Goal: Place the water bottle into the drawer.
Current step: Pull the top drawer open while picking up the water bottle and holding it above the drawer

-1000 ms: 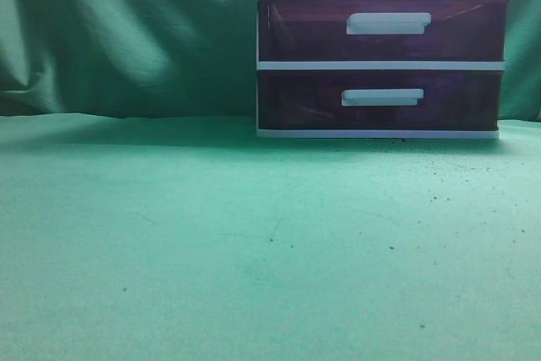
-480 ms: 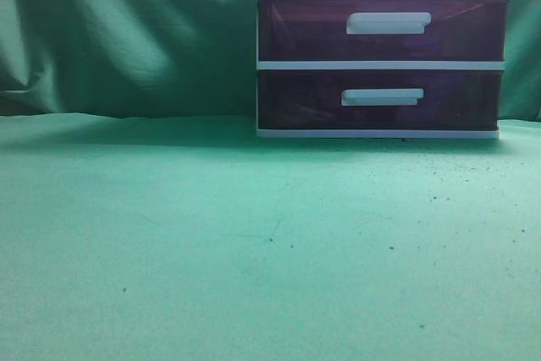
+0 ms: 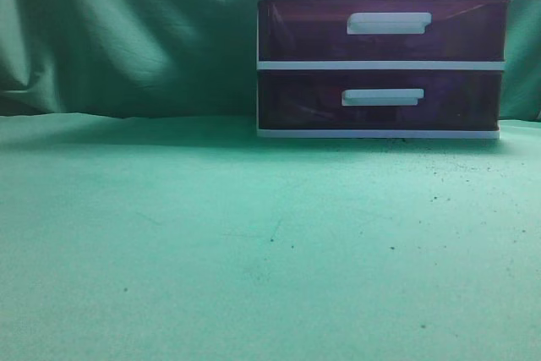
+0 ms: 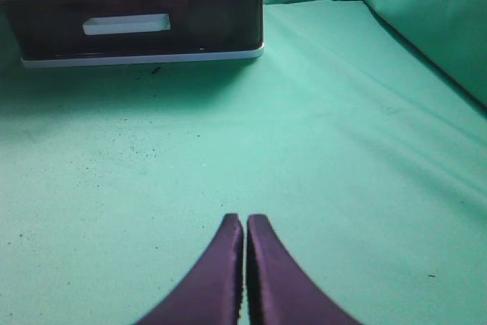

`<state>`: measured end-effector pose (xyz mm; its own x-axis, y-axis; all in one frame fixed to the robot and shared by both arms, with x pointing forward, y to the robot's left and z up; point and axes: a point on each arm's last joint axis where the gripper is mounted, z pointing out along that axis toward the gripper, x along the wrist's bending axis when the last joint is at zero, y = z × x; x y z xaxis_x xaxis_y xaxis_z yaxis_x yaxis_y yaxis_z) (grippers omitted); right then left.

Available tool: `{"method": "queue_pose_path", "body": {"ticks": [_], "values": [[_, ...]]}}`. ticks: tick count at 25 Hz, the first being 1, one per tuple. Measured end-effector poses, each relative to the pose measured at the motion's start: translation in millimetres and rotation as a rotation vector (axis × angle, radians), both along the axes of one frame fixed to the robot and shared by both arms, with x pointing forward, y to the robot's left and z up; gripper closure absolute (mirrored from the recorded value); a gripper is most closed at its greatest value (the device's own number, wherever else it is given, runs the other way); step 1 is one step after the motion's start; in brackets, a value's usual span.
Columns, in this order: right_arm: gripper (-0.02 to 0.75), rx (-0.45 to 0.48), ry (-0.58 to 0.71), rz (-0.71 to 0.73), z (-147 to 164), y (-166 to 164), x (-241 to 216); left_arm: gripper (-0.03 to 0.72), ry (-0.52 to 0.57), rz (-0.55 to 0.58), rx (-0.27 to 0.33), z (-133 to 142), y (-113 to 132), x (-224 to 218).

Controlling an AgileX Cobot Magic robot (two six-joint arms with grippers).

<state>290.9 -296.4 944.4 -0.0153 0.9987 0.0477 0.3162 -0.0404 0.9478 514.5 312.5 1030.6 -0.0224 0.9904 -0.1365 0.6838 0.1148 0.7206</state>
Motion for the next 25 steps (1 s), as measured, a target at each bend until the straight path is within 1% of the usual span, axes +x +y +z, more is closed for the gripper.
{"method": "queue_pose_path", "body": {"ticks": [1,4,6,7,9,10,12,15,17,19,21,23,25], "values": [[0.738,0.0,-0.002,0.0,0,0,0,0.431,0.007,-0.029,-0.013,12,-3,-1],[0.738,0.005,-0.045,-0.002,4,0,1,0.431,-0.076,-0.121,-0.021,66,-18,-6],[0.738,0.03,-0.136,-0.007,12,0,3,0.431,-0.157,-0.184,-0.011,98,-30,-18],[0.738,0.045,-0.204,-0.012,18,0,4,0.431,-0.196,-0.21,-0.003,112,-36,-23],[0.738,0.07,-0.355,-0.024,32,-1,5,0.431,-0.278,-0.261,0.01,137,-46,-39],[0.738,0.075,-0.417,-0.028,37,-2,4,0.431,-0.302,-0.281,0.008,144,-50,-45],[0.738,0.082,-0.527,-0.034,48,-3,3,0.431,-0.329,-0.327,0.003,153,-58,-59],[0.738,0.058,-0.578,-0.035,76,-3,4,0.431,-0.325,-0.411,-0.008,156,-73,-72],[0.738,0.022,-0.593,-0.035,103,-3,10,0.431,-0.312,-0.466,-0.014,156,-83,-76],[0.738,0.011,-0.577,-0.034,127,-3,20,0.431,-0.31,-0.497,-0.013,155,-89,-78],[0.738,0.006,-0.512,-0.028,146,-2,35,0.431,-0.305,-0.513,-0.008,154,-92,-78],[0.738,0.004,-0.431,-0.024,156,-1,53,0.431,-0.302,-0.517,0.011,153,-91,-78],[0.738,-0.046,-0.367,-0.015,161,-1,74,0.431,-0.302,-0.516,0.043,153,-90,-77]]}}
